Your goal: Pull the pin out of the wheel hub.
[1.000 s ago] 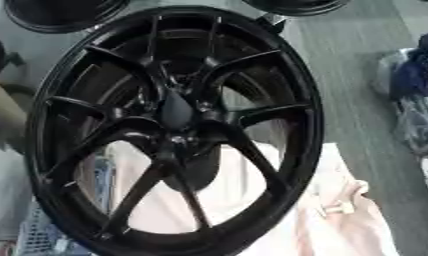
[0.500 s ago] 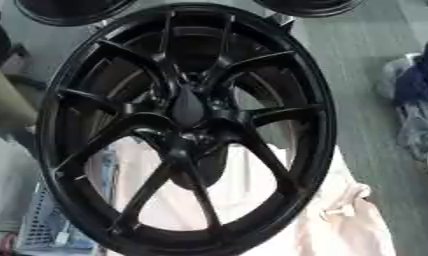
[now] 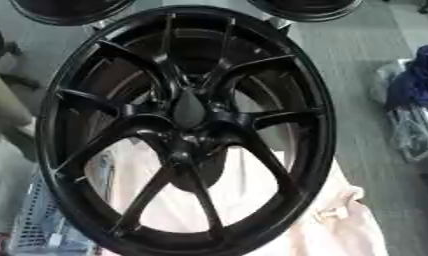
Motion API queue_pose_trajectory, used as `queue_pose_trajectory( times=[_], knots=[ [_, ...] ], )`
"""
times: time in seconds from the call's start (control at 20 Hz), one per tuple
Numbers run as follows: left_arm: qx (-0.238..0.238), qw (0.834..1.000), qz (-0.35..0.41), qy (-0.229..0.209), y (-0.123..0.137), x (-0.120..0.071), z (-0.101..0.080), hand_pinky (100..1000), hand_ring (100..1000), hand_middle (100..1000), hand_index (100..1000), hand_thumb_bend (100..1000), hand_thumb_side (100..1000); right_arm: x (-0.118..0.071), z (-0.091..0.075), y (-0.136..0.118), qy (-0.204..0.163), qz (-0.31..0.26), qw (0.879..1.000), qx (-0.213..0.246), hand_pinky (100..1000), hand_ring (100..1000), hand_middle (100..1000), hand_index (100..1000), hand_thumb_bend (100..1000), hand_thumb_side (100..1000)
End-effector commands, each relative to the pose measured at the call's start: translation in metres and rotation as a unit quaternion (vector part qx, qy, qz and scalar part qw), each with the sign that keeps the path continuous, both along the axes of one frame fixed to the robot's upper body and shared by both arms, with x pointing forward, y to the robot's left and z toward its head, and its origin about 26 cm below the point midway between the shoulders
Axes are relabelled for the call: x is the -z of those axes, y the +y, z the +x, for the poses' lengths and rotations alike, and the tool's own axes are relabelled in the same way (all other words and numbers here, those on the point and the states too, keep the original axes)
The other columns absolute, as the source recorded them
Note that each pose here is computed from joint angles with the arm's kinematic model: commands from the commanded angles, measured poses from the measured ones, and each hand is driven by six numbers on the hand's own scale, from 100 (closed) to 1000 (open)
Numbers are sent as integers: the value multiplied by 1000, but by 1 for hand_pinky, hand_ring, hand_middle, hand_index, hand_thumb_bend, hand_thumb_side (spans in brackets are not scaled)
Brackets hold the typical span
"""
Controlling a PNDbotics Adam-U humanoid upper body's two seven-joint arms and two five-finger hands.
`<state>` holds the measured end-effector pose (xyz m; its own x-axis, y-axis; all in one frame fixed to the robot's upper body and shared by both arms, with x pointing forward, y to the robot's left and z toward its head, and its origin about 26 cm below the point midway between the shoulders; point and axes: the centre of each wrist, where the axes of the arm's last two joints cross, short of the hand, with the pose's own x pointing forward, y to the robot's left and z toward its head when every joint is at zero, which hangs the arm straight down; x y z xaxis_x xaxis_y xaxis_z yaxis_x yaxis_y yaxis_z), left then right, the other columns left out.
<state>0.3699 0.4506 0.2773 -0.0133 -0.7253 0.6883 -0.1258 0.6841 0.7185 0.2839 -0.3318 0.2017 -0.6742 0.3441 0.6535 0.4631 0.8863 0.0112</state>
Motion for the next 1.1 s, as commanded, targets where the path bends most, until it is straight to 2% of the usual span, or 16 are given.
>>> queue_pose_trajectory(
  times=[0.05, 0.15, 0.25, 0.45, 0.5, 0.6, 0.7, 0.85, 1.1],
  knots=[
    [3, 999, 41, 5, 7, -10, -4, 884, 877, 782, 853, 220, 571, -10, -2, 0, -16, -6, 1000, -3, 647, 793, 706, 685, 100, 438],
    [3, 999, 52, 11, 8, -9, -4, 881, 885, 793, 857, 267, 608, -10, -2, 0, -16, -6, 1000, -3, 647, 793, 706, 685, 100, 436],
    [5, 998, 60, 14, 7, -9, -4, 875, 881, 788, 853, 272, 611, -10, -2, 0, -17, -6, 1000, -2, 647, 793, 706, 684, 100, 436],
    [7, 998, 59, 14, 6, -9, -4, 854, 856, 755, 831, 186, 592, -11, -2, 0, -17, -7, 1000, -3, 647, 793, 706, 685, 100, 431],
    [7, 998, 55, 12, 6, -9, -4, 840, 839, 737, 817, 112, 585, -11, -2, -1, -17, -8, 1000, -3, 647, 793, 706, 685, 100, 430],
    [1, 999, 38, 3, 6, -10, -4, 814, 794, 687, 784, 100, 551, -11, -2, -1, -17, -8, 1000, -2, 647, 793, 706, 685, 100, 427],
    [0, 1000, 13, -18, 3, -13, -4, 799, 762, 644, 756, 100, 659, -11, -2, -2, -17, -9, 1000, -1, 648, 793, 706, 685, 100, 423],
    [20, 996, -39, -78, -11, -21, -7, 780, 720, 610, 732, 100, 678, -12, -3, -3, -17, -12, 1000, 0, 647, 793, 706, 685, 100, 419],
    [75, 980, -90, -163, -55, -28, -27, 784, 731, 623, 744, 100, 685, -13, -3, -4, -18, -16, 1000, 1, 648, 793, 706, 686, 100, 410]
  ],
)
